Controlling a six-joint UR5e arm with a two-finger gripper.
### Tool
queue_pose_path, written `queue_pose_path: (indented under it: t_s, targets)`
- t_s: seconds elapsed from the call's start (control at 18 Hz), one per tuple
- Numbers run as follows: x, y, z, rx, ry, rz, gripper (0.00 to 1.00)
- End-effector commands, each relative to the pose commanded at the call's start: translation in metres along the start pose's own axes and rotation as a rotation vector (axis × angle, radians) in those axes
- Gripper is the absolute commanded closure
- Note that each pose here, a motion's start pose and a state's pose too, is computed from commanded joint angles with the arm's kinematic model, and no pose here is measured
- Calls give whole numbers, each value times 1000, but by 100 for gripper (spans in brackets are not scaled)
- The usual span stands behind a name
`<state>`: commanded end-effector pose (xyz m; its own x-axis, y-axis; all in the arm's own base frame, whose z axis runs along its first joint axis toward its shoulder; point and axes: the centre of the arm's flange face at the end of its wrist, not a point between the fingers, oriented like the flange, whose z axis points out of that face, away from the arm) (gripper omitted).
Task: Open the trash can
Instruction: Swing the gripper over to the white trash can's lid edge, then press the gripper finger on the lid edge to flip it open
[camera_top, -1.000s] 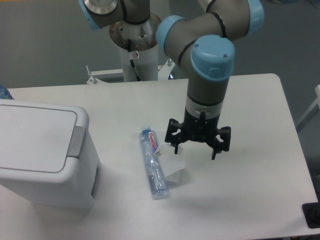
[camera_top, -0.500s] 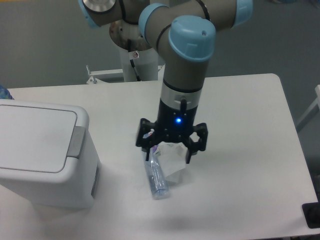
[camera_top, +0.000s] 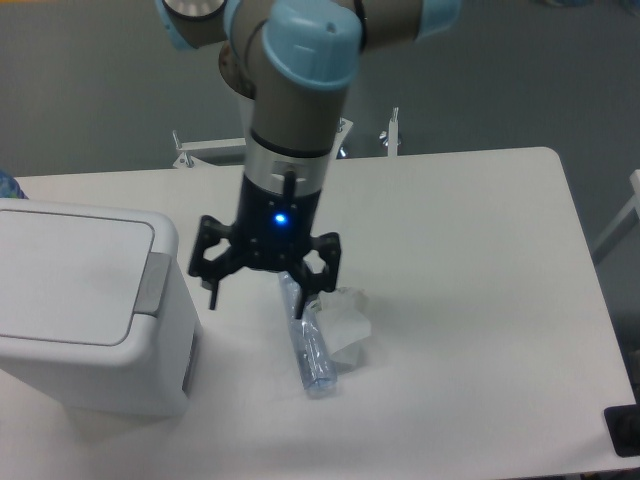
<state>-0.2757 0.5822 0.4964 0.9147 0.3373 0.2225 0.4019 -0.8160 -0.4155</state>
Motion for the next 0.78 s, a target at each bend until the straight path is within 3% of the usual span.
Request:
queue_pose_path:
  t_s: [0.78]
  targets:
    - [22,17,9,-33,16,19,0]
